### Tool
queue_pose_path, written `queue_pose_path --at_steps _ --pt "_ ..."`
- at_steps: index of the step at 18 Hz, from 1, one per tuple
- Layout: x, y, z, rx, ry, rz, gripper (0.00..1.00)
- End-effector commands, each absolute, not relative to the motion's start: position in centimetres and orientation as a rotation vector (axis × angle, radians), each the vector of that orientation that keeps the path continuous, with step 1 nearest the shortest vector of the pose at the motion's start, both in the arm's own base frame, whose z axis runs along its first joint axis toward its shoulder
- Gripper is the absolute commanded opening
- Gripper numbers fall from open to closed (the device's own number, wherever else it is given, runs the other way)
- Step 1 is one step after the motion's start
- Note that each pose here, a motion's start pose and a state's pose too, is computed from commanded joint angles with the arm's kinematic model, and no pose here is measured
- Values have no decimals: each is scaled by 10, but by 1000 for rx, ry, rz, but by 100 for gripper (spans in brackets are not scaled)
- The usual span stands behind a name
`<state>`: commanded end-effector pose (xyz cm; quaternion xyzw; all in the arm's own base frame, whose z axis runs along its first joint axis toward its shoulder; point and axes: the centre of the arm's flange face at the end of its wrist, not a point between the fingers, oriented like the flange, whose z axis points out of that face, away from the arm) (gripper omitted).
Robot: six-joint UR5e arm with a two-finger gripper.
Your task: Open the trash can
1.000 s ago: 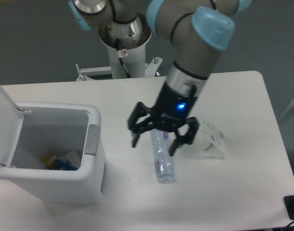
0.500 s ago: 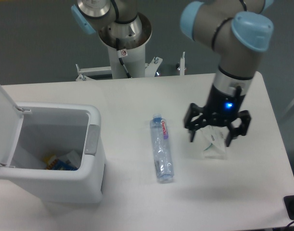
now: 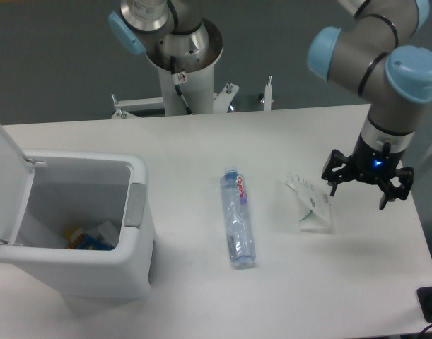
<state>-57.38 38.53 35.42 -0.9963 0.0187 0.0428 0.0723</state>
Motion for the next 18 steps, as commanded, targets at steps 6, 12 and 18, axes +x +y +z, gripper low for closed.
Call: queue_pose_path --at_steps 6,12,18 --pt "-577 379 332 -3109 374 147 100" --pt "-574 377 329 -3114 522 151 100" --pt "-574 376 331 -3110 527 157 100"
